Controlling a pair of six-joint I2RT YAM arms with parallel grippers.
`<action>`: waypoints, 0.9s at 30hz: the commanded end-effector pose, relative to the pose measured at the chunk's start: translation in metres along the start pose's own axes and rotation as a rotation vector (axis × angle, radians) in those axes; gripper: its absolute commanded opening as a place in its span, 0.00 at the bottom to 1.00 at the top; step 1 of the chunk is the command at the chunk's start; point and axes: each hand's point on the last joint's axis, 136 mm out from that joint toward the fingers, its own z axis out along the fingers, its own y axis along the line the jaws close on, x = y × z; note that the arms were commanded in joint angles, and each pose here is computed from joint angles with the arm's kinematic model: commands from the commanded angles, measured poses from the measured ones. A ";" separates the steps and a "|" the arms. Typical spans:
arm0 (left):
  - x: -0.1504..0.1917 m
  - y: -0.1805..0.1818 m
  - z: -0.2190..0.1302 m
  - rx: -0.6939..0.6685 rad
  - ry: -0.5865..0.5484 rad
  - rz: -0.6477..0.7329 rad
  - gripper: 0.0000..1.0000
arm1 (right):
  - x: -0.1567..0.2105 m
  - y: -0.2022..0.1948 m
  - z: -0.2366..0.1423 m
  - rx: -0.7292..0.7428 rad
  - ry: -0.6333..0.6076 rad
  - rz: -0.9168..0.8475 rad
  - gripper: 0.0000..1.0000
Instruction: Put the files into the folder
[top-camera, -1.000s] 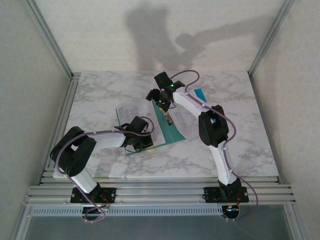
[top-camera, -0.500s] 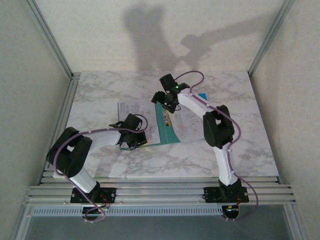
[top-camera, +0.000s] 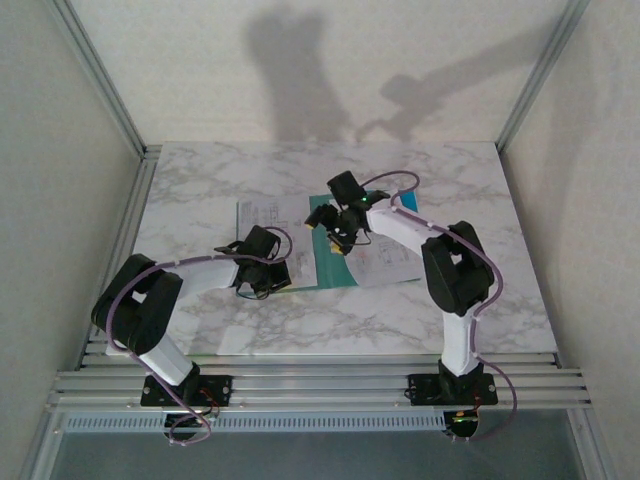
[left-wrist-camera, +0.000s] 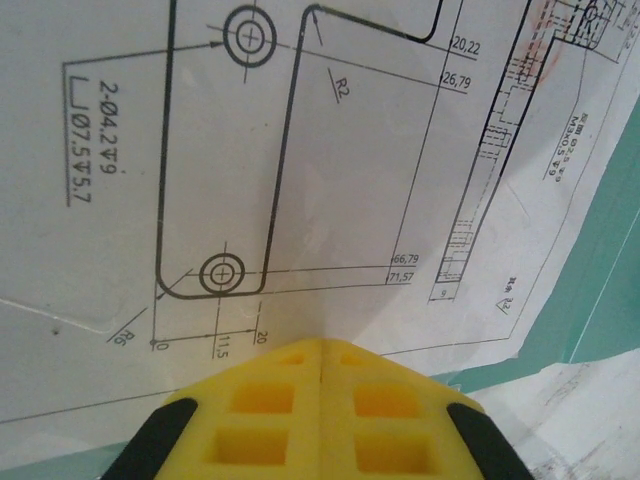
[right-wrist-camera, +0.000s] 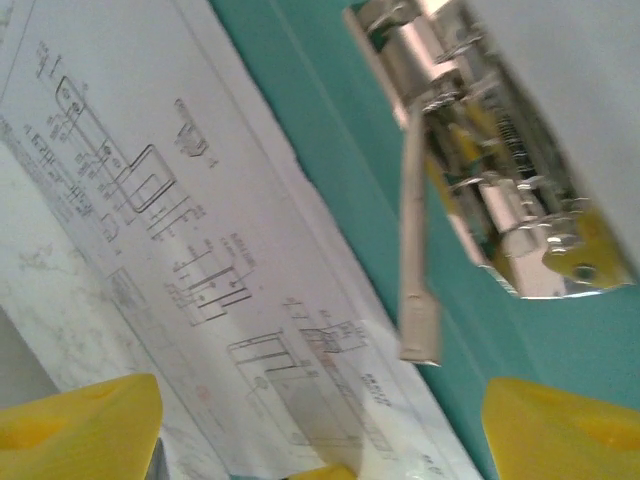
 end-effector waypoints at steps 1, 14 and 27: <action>0.003 0.020 -0.003 -0.061 0.005 -0.007 0.00 | -0.013 0.028 0.007 -0.063 -0.005 0.014 0.84; 0.003 0.027 -0.009 -0.066 -0.005 -0.020 0.00 | -0.105 0.057 0.037 -0.046 -0.082 -0.088 0.81; -0.009 0.026 -0.012 -0.059 -0.027 -0.045 0.00 | -0.110 0.083 -0.052 -0.142 -0.224 -0.172 0.80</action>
